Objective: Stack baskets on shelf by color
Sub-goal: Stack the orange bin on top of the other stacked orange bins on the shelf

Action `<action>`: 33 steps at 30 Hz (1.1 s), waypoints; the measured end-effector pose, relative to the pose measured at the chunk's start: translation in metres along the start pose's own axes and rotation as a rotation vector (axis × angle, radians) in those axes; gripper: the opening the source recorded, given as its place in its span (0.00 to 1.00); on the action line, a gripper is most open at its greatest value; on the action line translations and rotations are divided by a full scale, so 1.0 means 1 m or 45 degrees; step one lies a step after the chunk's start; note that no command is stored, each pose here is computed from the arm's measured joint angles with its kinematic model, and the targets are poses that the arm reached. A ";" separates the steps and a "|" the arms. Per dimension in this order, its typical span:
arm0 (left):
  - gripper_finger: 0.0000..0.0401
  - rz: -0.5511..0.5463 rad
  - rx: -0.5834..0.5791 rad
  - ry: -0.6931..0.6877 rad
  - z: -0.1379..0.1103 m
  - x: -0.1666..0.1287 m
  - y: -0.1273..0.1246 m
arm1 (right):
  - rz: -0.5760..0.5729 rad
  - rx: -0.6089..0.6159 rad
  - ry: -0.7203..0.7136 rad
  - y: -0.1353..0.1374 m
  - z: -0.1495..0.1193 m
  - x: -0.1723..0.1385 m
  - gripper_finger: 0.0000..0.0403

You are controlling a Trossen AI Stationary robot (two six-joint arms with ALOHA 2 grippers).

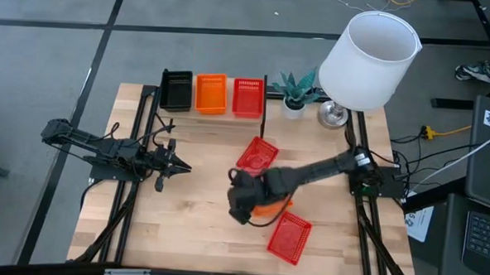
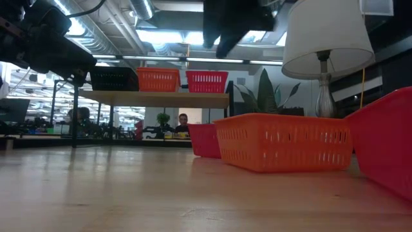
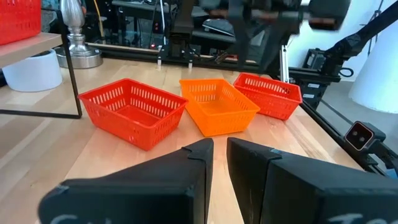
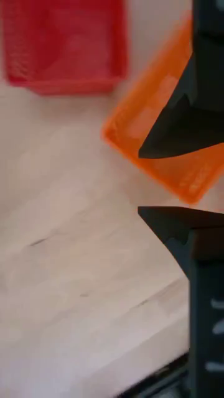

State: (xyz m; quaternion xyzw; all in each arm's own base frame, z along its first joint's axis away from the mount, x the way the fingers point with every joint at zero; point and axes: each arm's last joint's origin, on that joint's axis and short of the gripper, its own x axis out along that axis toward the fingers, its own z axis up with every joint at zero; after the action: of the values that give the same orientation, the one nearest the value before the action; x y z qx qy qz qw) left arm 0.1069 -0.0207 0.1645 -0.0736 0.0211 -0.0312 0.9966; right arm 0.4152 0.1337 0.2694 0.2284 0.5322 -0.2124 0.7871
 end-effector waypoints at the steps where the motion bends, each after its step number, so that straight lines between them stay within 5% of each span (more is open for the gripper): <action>1: 0.10 0.000 0.000 0.000 0.000 0.000 0.000 | -0.020 0.094 -0.020 0.002 -0.007 0.006 0.33; 4: 0.10 0.000 0.000 0.000 0.000 0.000 0.000 | -0.106 0.274 -0.028 0.001 -0.026 0.026 0.33; 11: 0.10 0.000 0.000 0.000 0.000 0.000 0.000 | -0.004 0.438 -0.074 0.007 -0.042 0.052 0.33; 33: 0.10 0.000 0.000 -0.005 0.000 0.000 0.000 | -0.144 0.487 -0.012 0.002 -0.060 0.107 0.31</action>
State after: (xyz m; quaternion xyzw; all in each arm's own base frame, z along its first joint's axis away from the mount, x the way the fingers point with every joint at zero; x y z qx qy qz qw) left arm 0.1069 -0.0206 0.1650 -0.0738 0.0192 -0.0312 0.9966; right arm 0.4087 0.1604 0.1501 0.3426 0.4905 -0.3545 0.7186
